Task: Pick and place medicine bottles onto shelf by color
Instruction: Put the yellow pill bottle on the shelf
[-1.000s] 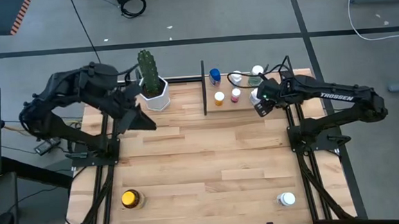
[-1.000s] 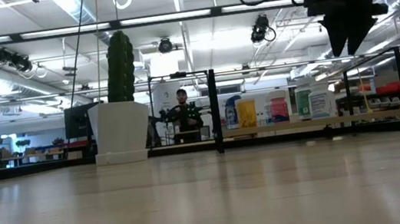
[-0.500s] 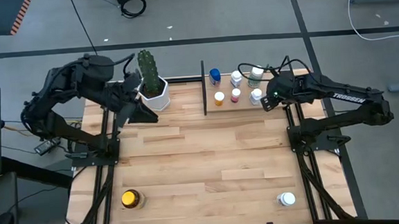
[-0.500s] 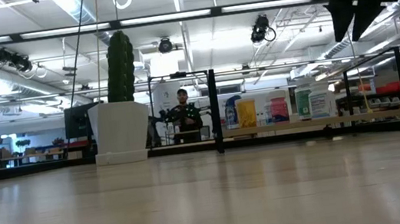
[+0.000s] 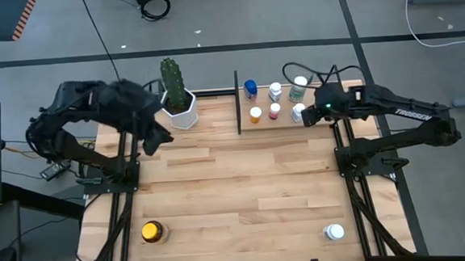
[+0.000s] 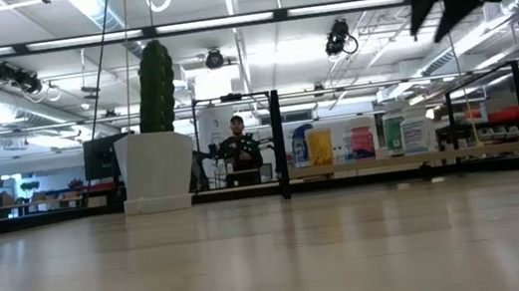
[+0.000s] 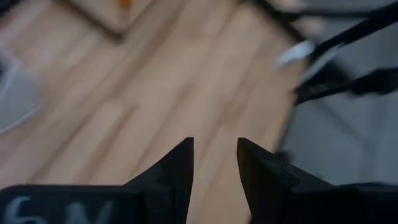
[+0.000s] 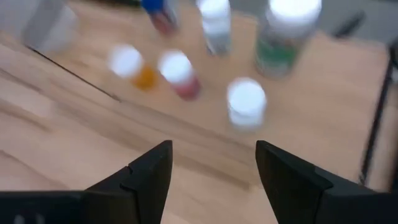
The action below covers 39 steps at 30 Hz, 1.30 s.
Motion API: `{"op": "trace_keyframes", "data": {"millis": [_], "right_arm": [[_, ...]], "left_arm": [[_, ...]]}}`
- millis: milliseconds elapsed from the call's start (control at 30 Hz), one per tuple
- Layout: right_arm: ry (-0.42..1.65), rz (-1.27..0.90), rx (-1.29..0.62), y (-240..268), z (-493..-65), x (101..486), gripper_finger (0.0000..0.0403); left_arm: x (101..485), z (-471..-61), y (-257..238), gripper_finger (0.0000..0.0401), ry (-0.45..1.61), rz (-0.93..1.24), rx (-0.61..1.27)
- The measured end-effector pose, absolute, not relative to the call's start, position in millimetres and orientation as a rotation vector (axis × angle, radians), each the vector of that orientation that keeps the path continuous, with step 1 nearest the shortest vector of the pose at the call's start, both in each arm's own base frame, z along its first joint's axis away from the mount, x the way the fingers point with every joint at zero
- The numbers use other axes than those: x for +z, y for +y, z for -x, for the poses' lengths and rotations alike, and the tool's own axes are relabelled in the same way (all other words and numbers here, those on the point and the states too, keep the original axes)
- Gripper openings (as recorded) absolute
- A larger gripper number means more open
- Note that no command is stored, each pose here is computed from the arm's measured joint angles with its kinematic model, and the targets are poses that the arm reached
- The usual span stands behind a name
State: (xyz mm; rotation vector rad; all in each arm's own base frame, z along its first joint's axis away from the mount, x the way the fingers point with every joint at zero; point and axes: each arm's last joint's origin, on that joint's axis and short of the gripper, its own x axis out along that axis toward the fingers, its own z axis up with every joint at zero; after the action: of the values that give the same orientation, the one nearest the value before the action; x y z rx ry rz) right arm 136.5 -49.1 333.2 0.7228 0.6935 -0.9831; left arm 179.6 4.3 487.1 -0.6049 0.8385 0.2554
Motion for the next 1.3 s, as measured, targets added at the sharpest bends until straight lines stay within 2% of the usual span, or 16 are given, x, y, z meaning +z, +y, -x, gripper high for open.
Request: {"op": "trace_keyframes", "data": {"millis": [133, 267, 433, 600, 767, 900, 1133, 1300], "right_arm": [[0.571, -0.660, -0.929, -40, -133, 364, 0.0237], [0.539, -0.597, -0.776, -24, -135, 386, 0.0237], [0.558, -0.577, -0.590, 2, -143, 391, 0.0237], [0.597, -0.577, -0.496, 22, -149, 388, 0.0237], [0.624, -0.570, -0.446, 34, -152, 385, 0.0237], [0.627, -0.566, -0.425, 38, -152, 385, 0.0237], [0.625, -0.654, -0.423, 42, -151, 385, 0.0237], [0.615, -0.725, -0.452, 42, -153, 384, 0.0237]], "left_arm": [[476, -185, -15, 0.0144, 0.900, 0.533, 0.240], [460, -185, -40, 0.0170, 0.965, 0.539, 0.232], [412, -193, -77, 0.0204, 1.162, 0.569, 0.280], [371, -191, -114, 0.0227, 1.293, 0.666, 0.289], [363, -188, -141, 0.0231, 1.251, 0.854, 0.303], [360, -181, -156, 0.0231, 1.240, 0.965, 0.401], [344, -182, -181, 0.0231, 1.269, 1.049, 0.534], [339, -185, -193, 0.0231, 1.262, 1.105, 0.553]]}}
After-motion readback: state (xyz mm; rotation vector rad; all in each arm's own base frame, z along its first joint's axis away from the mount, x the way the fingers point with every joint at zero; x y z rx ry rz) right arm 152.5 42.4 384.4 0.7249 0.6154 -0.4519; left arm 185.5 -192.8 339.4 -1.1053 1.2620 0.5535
